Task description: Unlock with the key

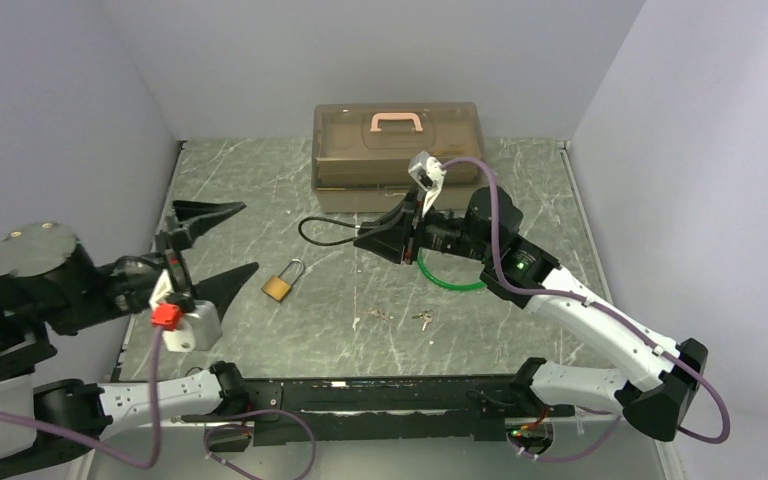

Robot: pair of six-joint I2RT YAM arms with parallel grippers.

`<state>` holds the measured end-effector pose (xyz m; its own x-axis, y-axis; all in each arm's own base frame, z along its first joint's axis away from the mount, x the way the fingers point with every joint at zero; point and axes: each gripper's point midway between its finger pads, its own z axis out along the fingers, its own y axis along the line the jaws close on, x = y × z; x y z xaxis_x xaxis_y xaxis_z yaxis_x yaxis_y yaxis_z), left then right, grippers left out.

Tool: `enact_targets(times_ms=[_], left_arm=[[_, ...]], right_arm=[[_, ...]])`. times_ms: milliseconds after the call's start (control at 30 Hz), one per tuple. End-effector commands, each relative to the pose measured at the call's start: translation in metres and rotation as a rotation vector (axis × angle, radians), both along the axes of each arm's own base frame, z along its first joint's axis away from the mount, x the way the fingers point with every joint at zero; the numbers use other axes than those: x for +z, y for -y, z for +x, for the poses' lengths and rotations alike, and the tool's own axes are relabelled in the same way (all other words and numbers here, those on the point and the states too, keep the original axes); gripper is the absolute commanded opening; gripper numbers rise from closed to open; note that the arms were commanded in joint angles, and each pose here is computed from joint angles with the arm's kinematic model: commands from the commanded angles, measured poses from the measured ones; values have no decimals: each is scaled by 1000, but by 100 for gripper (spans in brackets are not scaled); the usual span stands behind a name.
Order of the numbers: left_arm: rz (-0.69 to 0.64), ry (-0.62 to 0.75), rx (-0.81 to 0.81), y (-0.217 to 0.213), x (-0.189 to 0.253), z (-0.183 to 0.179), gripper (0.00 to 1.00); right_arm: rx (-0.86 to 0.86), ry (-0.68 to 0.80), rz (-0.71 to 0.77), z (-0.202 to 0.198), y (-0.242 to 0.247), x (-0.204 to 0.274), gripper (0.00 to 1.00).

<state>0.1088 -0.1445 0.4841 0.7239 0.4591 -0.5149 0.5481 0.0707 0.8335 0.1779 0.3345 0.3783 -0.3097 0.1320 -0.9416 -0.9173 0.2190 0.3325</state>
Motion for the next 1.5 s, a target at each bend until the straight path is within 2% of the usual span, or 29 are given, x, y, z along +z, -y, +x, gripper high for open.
enact_targets(times_ms=[0,133,267,367,467,533,633,767,867,933,1033,1200,1467], left_arm=[[-12,-186,31,22,-9,7,89],[1,-315,28,39,-27,7,93],[31,-438,6,56,-42,6,90],[24,-517,-15,62,-40,9,73],[13,-602,-18,62,-35,13,45],[26,-655,-36,62,-36,10,38],[50,-724,-77,62,-39,0,39],[72,-819,-133,64,-49,-15,47],[98,-844,-147,63,-61,-19,55],[100,-853,-138,64,-64,-15,55],[66,-826,-135,69,-58,-6,50],[1,-765,-133,73,-45,3,34],[40,-828,-170,73,-59,-8,15]], right_arm=[[71,142,-1,-15,-3,35,0],[124,197,-55,-28,-14,32,0],[160,287,-115,-42,-24,31,0],[171,340,-133,-48,-25,32,0],[164,365,-136,-49,-21,35,0],[169,380,-136,-51,-20,37,0],[173,400,-145,-53,-19,40,0],[179,429,-147,-56,-20,44,0],[190,458,-139,-60,-20,49,0],[198,473,-136,-63,-20,52,0],[210,493,-135,-66,-21,57,0],[224,509,-126,-71,-23,61,0],[209,531,-73,-73,-23,68,0]])
